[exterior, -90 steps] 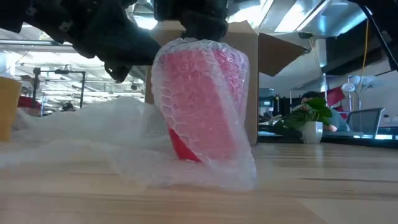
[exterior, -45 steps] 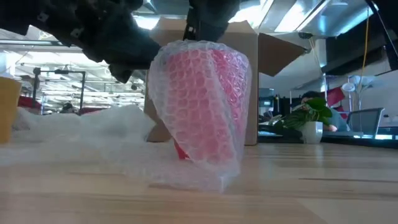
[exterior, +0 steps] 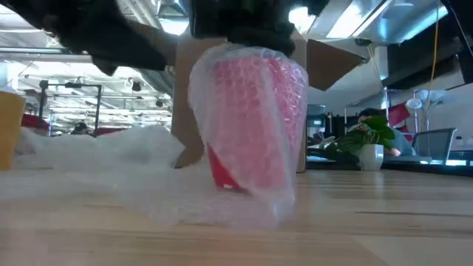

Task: Wrap mug
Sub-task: Wrap the red mug with the bubble wrap

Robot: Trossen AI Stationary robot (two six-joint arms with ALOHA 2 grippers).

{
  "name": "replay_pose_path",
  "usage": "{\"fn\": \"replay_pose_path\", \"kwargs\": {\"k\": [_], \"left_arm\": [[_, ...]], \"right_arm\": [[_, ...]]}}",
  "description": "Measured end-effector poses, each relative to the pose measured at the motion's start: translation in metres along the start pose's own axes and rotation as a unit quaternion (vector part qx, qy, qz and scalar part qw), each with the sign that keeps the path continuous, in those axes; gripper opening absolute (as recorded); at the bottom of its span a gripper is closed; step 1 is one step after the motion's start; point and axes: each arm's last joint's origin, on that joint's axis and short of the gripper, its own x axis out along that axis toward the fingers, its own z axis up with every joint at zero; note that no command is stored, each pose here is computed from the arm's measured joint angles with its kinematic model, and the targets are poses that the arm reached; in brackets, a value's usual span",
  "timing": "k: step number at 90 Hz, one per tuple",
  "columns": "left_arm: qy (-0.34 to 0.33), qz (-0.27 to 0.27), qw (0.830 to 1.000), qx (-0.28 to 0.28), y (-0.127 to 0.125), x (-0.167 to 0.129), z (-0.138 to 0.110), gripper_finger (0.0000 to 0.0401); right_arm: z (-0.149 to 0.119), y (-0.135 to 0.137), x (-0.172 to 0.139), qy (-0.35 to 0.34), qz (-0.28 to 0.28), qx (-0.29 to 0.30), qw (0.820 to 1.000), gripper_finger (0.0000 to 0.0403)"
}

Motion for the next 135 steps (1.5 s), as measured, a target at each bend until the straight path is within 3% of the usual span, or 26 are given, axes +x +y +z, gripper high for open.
{"fn": "replay_pose_path", "kwargs": {"k": [15, 34, 52, 80, 108, 135], "left_arm": [[0.015, 0.017, 1.0, -0.017, 0.0, -0.004, -0.007, 0.0], [0.044, 0.036, 0.998, -0.034, 0.004, -0.005, -0.014, 0.0], [0.052, 0.042, 0.997, -0.043, 0.006, -0.005, -0.016, 0.0], [0.061, 0.049, 0.996, -0.047, 0.007, -0.005, -0.018, 0.0], [0.071, 0.056, 0.995, -0.047, 0.009, -0.006, -0.021, 0.0], [0.102, 0.059, 0.992, -0.032, 0.012, -0.008, -0.029, 0.0]], "right_arm": [[-0.012, -0.001, 0.009, 0.046, -0.002, 0.025, 0.999, 0.0], [-0.026, 0.004, 0.009, 0.117, -0.047, 0.036, 0.991, 0.0], [-0.032, 0.006, 0.008, 0.147, -0.061, 0.042, 0.986, 0.0], [-0.051, 0.004, 0.001, 0.246, -0.127, 0.062, 0.959, 0.0], [-0.041, 0.021, -0.031, 0.161, -0.113, 0.062, 0.978, 0.0], [-0.046, 0.046, -0.06, 0.115, -0.102, 0.092, 0.984, 0.0]]}}
